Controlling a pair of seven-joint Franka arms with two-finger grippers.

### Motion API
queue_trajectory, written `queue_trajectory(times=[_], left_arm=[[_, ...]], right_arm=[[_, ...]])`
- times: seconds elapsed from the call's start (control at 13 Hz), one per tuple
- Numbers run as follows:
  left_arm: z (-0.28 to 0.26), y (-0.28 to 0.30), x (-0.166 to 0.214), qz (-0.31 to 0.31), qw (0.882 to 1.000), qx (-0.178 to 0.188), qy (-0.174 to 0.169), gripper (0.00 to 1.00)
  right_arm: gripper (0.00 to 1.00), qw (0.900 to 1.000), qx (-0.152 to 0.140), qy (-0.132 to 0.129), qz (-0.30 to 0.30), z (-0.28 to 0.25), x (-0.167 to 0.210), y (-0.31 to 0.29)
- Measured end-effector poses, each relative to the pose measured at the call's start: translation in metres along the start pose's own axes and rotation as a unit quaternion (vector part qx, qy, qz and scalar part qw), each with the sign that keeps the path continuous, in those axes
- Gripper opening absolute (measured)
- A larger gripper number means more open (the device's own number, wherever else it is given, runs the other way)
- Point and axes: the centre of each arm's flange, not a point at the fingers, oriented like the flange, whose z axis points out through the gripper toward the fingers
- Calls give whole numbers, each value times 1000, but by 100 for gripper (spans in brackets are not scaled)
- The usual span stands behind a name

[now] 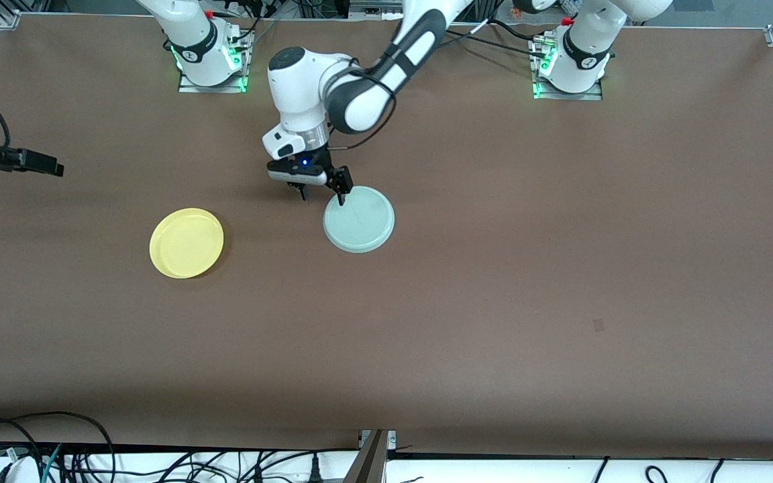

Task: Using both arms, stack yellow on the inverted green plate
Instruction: 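Release the green plate with the left gripper while the right gripper reaches the yellow plate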

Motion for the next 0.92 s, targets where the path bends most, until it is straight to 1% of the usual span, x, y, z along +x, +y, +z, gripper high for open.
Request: queue_trajectory(times=[0.08,0.23,0.38,0.46,0.62,0.77,0.85,0.92], left_arm=[[-15,-21,21,-7,1000,-5,-22,100],[-45,-69,58,-11,998,4,-64,100],[-83,-114,87,-35,995,0,-91,100],[-103,-142,102,-45,993,-5,-111,100],[-139,-208,131,-41,989,-14,-144,100],[-168,-276,152,-35,985,-22,-169,100],[-182,-310,161,-29,983,-33,-180,100],[-195,-342,167,-24,981,-42,-187,100]], right_arm=[[100,1000,-3,5,-5,16,13,0],[100,999,-1,11,-34,57,36,-1],[100,999,16,17,-42,99,52,-4],[100,999,28,18,-39,123,60,-5],[100,998,56,15,-38,171,75,-8],[99,996,71,21,-46,212,91,-8],[94,996,79,19,-45,229,95,-9],[83,995,83,17,-44,242,98,-9]])
